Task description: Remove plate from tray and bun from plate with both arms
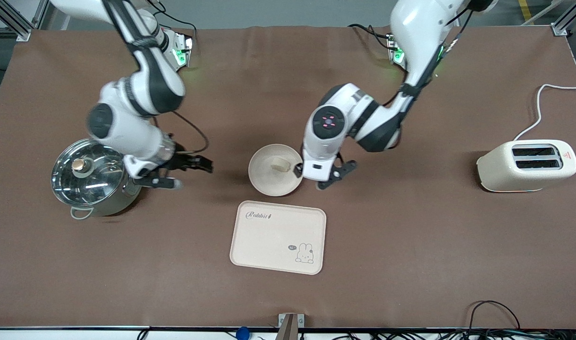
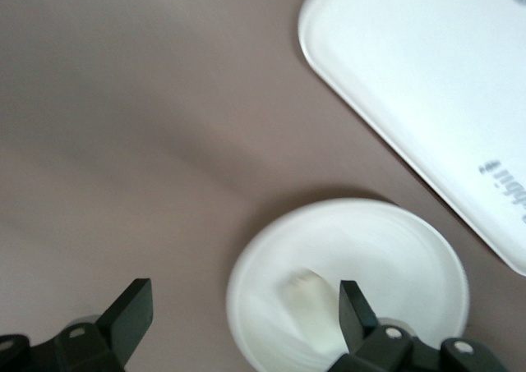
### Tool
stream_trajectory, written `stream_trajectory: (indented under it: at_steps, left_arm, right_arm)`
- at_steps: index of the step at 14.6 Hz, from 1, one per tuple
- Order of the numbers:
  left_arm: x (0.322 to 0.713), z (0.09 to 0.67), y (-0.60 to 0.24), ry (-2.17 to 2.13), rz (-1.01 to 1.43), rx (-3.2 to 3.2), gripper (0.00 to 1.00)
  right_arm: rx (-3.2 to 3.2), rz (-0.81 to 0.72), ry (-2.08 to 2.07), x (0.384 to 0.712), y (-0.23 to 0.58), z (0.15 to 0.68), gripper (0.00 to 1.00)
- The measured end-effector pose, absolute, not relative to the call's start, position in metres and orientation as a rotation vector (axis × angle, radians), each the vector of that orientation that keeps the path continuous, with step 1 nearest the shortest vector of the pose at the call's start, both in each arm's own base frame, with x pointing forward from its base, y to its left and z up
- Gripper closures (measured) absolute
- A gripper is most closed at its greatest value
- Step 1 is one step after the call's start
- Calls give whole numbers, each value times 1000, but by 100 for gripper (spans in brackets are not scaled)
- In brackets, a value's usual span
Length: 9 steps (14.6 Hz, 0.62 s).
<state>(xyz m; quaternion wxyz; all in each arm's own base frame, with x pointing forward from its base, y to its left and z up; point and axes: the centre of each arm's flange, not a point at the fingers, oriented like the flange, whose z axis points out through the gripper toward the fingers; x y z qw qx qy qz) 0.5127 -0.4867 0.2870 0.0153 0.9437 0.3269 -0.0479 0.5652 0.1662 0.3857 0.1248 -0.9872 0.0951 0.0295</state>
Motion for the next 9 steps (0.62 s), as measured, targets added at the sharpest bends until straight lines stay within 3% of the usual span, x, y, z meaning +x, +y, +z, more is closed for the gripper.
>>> stream_trajectory:
  at_steps: [4,9]
  left_arm:
    - [488,250,-534,1287,-143,2772,0]
    - [463,218,-561,1466,-108,2679,2]
  right_arm:
    - [-3020,97,270,554,96,460,0]
    - [-3056,3,259,504,6,579,0]
